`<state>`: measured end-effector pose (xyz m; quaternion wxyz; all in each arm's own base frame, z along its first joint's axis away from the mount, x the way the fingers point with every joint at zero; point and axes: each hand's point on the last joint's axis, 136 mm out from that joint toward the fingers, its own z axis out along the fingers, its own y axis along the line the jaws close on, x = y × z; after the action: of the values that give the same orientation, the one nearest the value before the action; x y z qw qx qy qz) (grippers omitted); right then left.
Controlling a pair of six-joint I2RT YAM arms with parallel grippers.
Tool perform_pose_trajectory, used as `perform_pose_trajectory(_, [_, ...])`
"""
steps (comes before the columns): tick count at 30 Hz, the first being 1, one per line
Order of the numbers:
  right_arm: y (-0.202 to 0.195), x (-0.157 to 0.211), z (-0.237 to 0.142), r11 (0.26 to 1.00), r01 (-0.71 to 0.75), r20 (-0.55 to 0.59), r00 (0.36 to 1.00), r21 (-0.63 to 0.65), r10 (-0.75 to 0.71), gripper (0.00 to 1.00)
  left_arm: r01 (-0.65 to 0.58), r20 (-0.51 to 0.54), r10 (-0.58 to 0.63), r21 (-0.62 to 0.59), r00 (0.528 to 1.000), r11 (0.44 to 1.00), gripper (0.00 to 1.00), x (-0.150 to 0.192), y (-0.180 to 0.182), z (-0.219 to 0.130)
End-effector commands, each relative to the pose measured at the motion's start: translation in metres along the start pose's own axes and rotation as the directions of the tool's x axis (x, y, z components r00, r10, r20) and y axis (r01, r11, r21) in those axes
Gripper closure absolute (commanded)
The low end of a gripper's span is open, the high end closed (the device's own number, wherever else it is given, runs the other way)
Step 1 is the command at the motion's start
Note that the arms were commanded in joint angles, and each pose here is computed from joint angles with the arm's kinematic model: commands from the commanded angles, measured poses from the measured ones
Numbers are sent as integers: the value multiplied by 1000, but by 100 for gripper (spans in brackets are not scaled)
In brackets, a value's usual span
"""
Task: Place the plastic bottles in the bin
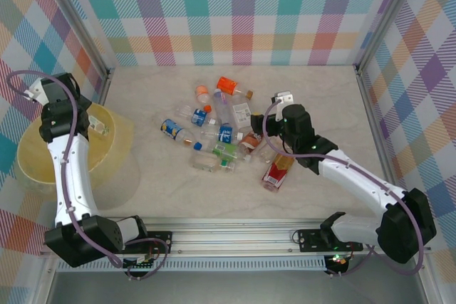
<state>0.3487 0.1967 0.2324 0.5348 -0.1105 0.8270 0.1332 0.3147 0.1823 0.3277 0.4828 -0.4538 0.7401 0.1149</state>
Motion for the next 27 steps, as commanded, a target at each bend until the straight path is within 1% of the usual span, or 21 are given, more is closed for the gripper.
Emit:
perform_pose_trajectory(1, [2,-17,0,1000,-10,32,999,-1,10,0,43,-21,-43,-10,999,999,50,6,1,9])
perform_pose_trajectory(6, [-1,-11,-1,1000,-13,17,1000,8,13,0,73,-33,-73,-21,997,997,43,12,3,12])
perform_pose_trajectory(10, [-6,-2,-5,999,-32,-10,999,28,32,0,81,-35,-82,-12,996,997,40,10,2,8])
perform_pose_trajectory(12, [-10,7,-7,998,-54,-47,997,38,55,0,82,-39,-82,1,996,997,37,8,0,4])
perform_pose_trajectory(15, [-20,34,-13,990,-116,-156,980,80,128,0,93,-39,-92,51,995,994,32,2,-6,-8])
perform_pose_trajectory(17, [-34,56,-19,971,-182,-236,948,155,215,0,105,-49,-101,102,994,989,29,1,-13,-16])
perform_pose_trajectory(18, [-41,69,-23,954,-218,-275,923,207,270,0,112,-59,-105,134,993,985,26,1,-19,-20])
perform_pose_trajectory(21, [-57,102,-41,881,-310,-349,831,356,434,0,116,-84,-99,222,991,968,18,4,-37,-34])
perform_pose_trajectory(23, [-55,120,-49,847,-352,-391,771,397,503,0,105,-86,-86,257,993,961,13,4,-47,-44])
perform_pose_trajectory(25, [-47,136,-54,827,-392,-439,710,402,550,0,82,-91,-57,305,994,949,9,8,-62,-55])
perform_pose_trajectory(27, [-38,148,-57,811,-427,-480,656,399,582,0,69,-93,-39,352,995,934,0,9,-74,-65])
